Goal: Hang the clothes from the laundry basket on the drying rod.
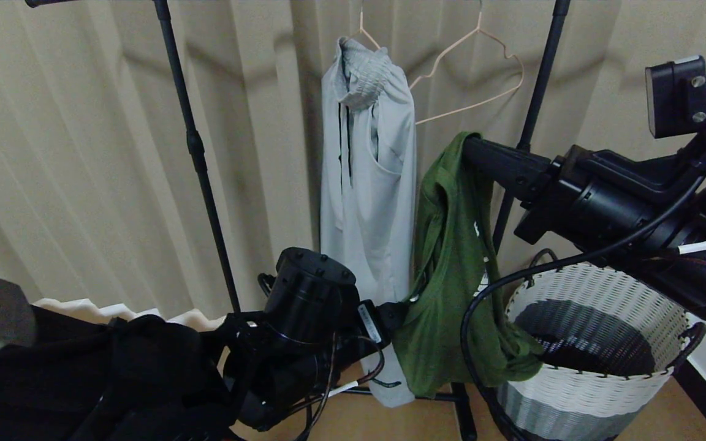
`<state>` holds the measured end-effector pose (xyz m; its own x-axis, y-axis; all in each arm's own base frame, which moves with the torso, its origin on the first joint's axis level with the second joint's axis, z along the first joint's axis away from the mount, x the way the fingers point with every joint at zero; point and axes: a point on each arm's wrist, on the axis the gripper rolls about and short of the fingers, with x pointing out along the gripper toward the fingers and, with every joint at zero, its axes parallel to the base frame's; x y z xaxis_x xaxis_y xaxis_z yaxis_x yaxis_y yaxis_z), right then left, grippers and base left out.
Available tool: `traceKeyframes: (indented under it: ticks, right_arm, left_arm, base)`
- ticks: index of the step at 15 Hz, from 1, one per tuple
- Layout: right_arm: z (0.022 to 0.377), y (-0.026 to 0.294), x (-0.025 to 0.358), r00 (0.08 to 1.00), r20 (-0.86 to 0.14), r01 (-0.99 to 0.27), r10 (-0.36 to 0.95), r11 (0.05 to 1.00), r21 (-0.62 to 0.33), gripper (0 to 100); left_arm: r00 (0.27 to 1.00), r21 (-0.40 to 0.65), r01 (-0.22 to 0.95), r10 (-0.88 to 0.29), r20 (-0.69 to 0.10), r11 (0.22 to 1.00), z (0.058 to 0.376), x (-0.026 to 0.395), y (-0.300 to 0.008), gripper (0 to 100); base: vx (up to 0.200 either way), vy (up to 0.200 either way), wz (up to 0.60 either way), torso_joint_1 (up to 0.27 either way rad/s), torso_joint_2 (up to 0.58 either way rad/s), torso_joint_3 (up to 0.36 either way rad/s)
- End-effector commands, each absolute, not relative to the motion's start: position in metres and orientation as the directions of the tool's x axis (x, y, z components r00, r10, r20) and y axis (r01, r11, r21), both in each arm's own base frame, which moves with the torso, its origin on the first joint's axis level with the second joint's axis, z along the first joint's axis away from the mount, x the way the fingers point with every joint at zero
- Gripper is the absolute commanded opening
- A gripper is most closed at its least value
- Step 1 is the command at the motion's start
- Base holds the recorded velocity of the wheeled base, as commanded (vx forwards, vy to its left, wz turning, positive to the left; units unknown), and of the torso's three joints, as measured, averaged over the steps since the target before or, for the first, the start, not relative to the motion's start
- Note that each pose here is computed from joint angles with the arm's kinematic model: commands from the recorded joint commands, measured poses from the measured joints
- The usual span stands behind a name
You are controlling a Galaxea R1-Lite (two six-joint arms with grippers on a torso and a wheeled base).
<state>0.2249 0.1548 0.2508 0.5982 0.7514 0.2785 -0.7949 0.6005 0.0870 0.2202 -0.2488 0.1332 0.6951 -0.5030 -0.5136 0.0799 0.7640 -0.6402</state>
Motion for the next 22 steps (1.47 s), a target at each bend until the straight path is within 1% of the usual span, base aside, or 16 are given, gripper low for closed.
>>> traceKeyframes:
  ticks: [1,4,5,12,13,14,15,16,17,18,19,21,22]
  right_arm:
    - [0.252,0.157,0.223,0.588,0.291,-0.801,0.755,0.593,0.082,0]
    - [0.254,0.156,0.223,0.587,0.296,-0.802,0.754,0.593,0.08,0]
    - [0.254,0.156,0.223,0.587,0.296,-0.802,0.754,0.593,0.08,0]
    - [0.255,0.156,0.222,0.586,0.303,-0.801,0.751,0.593,0.078,0]
    - [0.255,0.155,0.223,0.589,0.302,-0.799,0.75,0.596,0.078,0]
    - [0.253,0.154,0.224,0.596,0.296,-0.794,0.746,0.602,0.081,0]
    - [0.251,0.152,0.226,0.608,0.287,-0.786,0.74,0.613,0.084,0]
    - [0.249,0.15,0.227,0.618,0.28,-0.779,0.735,0.622,0.085,0]
    - [0.247,0.148,0.228,0.625,0.273,-0.773,0.731,0.628,0.088,0]
    - [0.24,0.144,0.23,0.643,0.251,-0.76,0.724,0.643,0.093,0]
    - [0.236,0.143,0.231,0.65,0.234,-0.756,0.723,0.648,0.097,0]
    - [0.225,0.142,0.23,0.658,0.196,-0.751,0.727,0.651,0.109,0]
    - [0.215,0.141,0.228,0.665,0.159,-0.747,0.73,0.654,0.12,0]
  left_arm:
    - [0.698,-0.645,0.083,-0.506,-0.506,0.76,0.134,0.222,-0.251,100]
    - [0.698,-0.645,0.085,-0.508,-0.505,0.759,0.134,0.223,-0.252,100]
    - [0.697,-0.645,0.086,-0.509,-0.505,0.759,0.134,0.223,-0.253,0]
    - [0.694,-0.632,0.09,-0.504,-0.514,0.77,0.132,0.222,-0.251,0]
    - [0.692,-0.601,0.103,-0.491,-0.529,0.793,0.127,0.221,-0.247,0]
    - [0.705,-0.549,0.104,-0.45,-0.548,0.83,0.121,0.22,-0.239,0]
    - [0.739,-0.512,0.089,-0.401,-0.541,0.855,0.124,0.219,-0.229,0]
    - [0.762,-0.501,0.09,-0.383,-0.522,0.861,0.131,0.22,-0.22,0]
    - [0.786,-0.507,0.102,-0.382,-0.487,0.856,0.145,0.219,-0.209,0]
    - [0.832,-0.524,0.147,-0.392,-0.393,0.839,0.178,0.214,-0.186,0]
    - [0.85,-0.532,0.203,-0.418,-0.322,0.822,0.201,0.206,-0.171,0]
    - [0.844,-0.54,0.331,-0.499,-0.198,0.774,0.235,0.189,-0.146,0]
    - [0.818,-0.546,0.42,-0.563,-0.118,0.725,0.255,0.177,-0.132,0]
  base:
    - [0.0,0.0,0.0,0.0,0.0,0.0]
    - [0.0,0.0,0.0,0.0,0.0,0.0]
    - [0.0,0.0,0.0,0.0,0.0,0.0]
    - [0.0,0.0,0.0,0.0,0.0,0.0]
    - [0.0,0.0,0.0,0.0,0.0,0.0]
    - [0.0,0.0,0.0,0.0,0.0,0.0]
    - [0.0,0.0,0.0,0.0,0.0,0.0]
    - [0.0,0.0,0.0,0.0,0.0,0.0]
    - [0.0,0.0,0.0,0.0,0.0,0.0]
    - [0.0,0.0,0.0,0.0,0.0,0.0]
    - [0.0,0.0,0.0,0.0,0.0,0.0]
    - [0.0,0.0,0.0,0.0,0.0,0.0]
    - [0.0,0.0,0.0,0.0,0.0,0.0]
